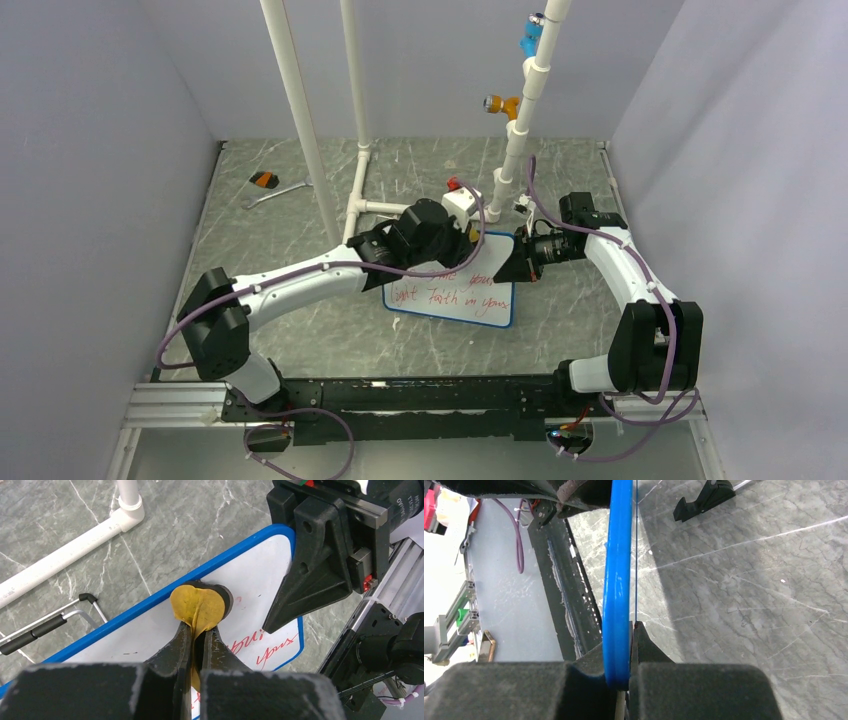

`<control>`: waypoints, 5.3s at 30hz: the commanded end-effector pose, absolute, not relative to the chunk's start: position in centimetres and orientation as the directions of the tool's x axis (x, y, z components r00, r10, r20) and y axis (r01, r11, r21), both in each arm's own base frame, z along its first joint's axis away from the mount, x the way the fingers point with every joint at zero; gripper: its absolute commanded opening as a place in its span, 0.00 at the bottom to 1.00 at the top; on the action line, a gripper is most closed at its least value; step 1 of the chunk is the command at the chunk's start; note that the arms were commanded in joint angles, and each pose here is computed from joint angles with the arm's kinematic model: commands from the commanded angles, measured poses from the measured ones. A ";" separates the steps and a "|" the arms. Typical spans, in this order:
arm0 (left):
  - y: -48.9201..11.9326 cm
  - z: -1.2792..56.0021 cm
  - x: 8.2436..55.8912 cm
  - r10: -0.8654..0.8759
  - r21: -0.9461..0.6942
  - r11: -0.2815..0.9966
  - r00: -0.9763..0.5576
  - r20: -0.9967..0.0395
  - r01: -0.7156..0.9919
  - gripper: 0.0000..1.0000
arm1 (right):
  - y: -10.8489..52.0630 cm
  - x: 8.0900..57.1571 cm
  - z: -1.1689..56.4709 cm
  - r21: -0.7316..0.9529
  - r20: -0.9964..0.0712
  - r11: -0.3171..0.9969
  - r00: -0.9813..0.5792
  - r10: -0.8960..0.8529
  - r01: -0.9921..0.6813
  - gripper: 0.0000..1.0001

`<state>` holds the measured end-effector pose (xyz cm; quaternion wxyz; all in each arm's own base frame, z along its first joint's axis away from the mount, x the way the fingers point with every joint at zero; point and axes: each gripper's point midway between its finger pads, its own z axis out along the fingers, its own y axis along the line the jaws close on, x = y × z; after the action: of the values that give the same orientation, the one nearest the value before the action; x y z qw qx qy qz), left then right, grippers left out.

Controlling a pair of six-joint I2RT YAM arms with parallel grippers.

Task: Erase the whiteboard
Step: Erase the center of the board with the whiteboard.

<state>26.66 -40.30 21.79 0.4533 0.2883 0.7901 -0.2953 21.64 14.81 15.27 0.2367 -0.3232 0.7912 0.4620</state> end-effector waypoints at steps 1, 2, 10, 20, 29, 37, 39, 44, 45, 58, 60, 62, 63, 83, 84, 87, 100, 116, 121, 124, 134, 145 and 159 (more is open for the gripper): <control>-40.1 21.6 27.7 0.173 -0.176 0.691 -0.397 -0.902 0.701 0.00 | 15.2 21.2 16.2 0.549 -0.705 0.323 -0.635 -0.316 -0.771 0.00; -40.8 21.5 27.0 0.184 -0.177 0.674 -0.394 -0.901 0.717 0.00 | 15.3 21.2 16.2 0.551 -0.704 0.323 -0.636 -0.316 -0.769 0.00; -44.8 19.0 23.5 0.270 -0.174 0.597 -0.399 -0.876 0.784 0.00 | 15.2 21.2 16.2 0.552 -0.703 0.324 -0.638 -0.315 -0.768 0.00; -38.2 20.6 29.8 0.163 -0.163 0.763 -0.430 -0.888 0.626 0.00 | 15.2 21.1 16.3 0.547 -0.708 0.322 -0.632 -0.315 -0.773 0.00; -39.0 21.0 28.4 0.174 -0.180 0.710 -0.416 -0.892 0.681 0.00 | 15.2 21.2 16.2 0.550 -0.705 0.324 -0.636 -0.315 -0.770 0.00; -44.1 19.4 24.2 0.253 -0.184 0.610 -0.409 -0.877 0.771 0.00 | 15.2 21.2 16.2 0.554 -0.701 0.325 -0.640 -0.314 -0.766 0.00; -43.8 18.8 24.5 0.262 -0.172 0.625 -0.413 -0.872 0.761 0.00 | 15.2 21.2 16.2 0.552 -0.703 0.324 -0.638 -0.314 -0.768 0.00; -39.7 18.7 27.9 0.183 -0.194 0.724 -0.455 -0.872 0.662 0.00 | 15.2 21.2 16.3 0.548 -0.707 0.323 -0.634 -0.314 -0.771 0.00; -38.6 18.9 28.5 0.157 -0.205 0.742 -0.462 -0.873 0.639 0.00 | 15.2 21.2 16.3 0.548 -0.707 0.325 -0.634 -0.313 -0.771 0.00; -31.6 18.7 26.8 0.022 -0.268 0.766 -0.441 -0.897 0.584 0.00 | 15.2 21.3 16.2 0.551 -0.704 0.326 -0.637 -0.312 -0.768 0.00; -29.9 17.3 26.9 -0.012 -0.290 0.787 -0.457 -0.889 0.544 0.00 | 15.2 21.2 16.1 0.554 -0.701 0.325 -0.640 -0.314 -0.766 0.00; -28.3 16.3 27.4 -0.041 -0.291 0.819 -0.456 -0.889 0.494 0.00 | 15.2 21.3 16.1 0.553 -0.702 0.325 -0.639 -0.315 -0.767 0.00; -27.6 16.3 27.7 -0.060 -0.288 0.836 -0.444 -0.894 0.468 0.00 | 15.2 21.2 16.1 0.555 -0.701 0.325 -0.641 -0.315 -0.766 0.00; -41.9 22.6 27.0 -0.096 -0.317 0.668 -0.344 -0.934 0.673 0.00 | 15.2 21.3 16.1 0.555 -0.700 0.325 -0.641 -0.314 -0.766 0.00; -42.7 22.6 26.7 -0.091 -0.317 0.658 -0.345 -0.934 0.683 0.00 | 15.2 21.3 16.1 0.556 -0.700 0.324 -0.642 -0.313 -0.765 0.00; -43.8 22.8 26.5 -0.083 -0.311 0.656 -0.343 -0.935 0.688 0.00 | 15.2 21.2 16.2 0.553 -0.703 0.324 -0.638 -0.314 -0.768 0.00; -30.9 17.4 28.8 -0.179 -0.327 0.867 -0.377 -0.909 0.377 0.00 | 15.2 21.2 16.3 0.551 -0.706 0.322 -0.636 -0.312 -0.770 0.00; -34.2 18.0 26.6 -0.174 -0.346 0.762 -0.341 -0.924 0.548 0.00 | 15.2 21.2 16.1 0.563 -0.697 0.315 -0.644 -0.315 -0.764 0.00; -40.0 19.0 25.4 -0.144 -0.331 0.709 -0.331 -0.932 0.623 0.00 | 15.2 21.2 16.1 0.568 -0.694 0.314 -0.648 -0.314 -0.761 0.00; -39.7 18.4 26.1 -0.137 -0.317 0.749 -0.332 -0.933 0.582 0.00 | 15.2 21.2 16.1 0.565 -0.696 0.315 -0.646 -0.315 -0.762 0.00; -28.4 15.4 29.0 -0.213 -0.322 0.896 -0.340 -0.916 0.306 0.00 | 15.2 21.1 16.2 0.563 -0.698 0.312 -0.643 -0.315 -0.765 0.00; -37.5 18.0 26.2 -0.133 -0.314 0.739 -0.328 -0.935 0.596 0.00 | 15.2 21.2 16.1 0.566 -0.696 0.315 -0.647 -0.313 -0.762 0.00; -31.8 16.9 28.4 -0.178 -0.322 0.853 -0.351 -0.919 0.410 0.00 | 15.1 21.2 16.2 0.562 -0.699 0.315 -0.643 -0.313 -0.764 0.00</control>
<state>25.58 -36.58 17.13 0.5578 0.1563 0.7580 -0.2997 21.15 14.59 14.83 0.2201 -0.3215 0.7957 0.4638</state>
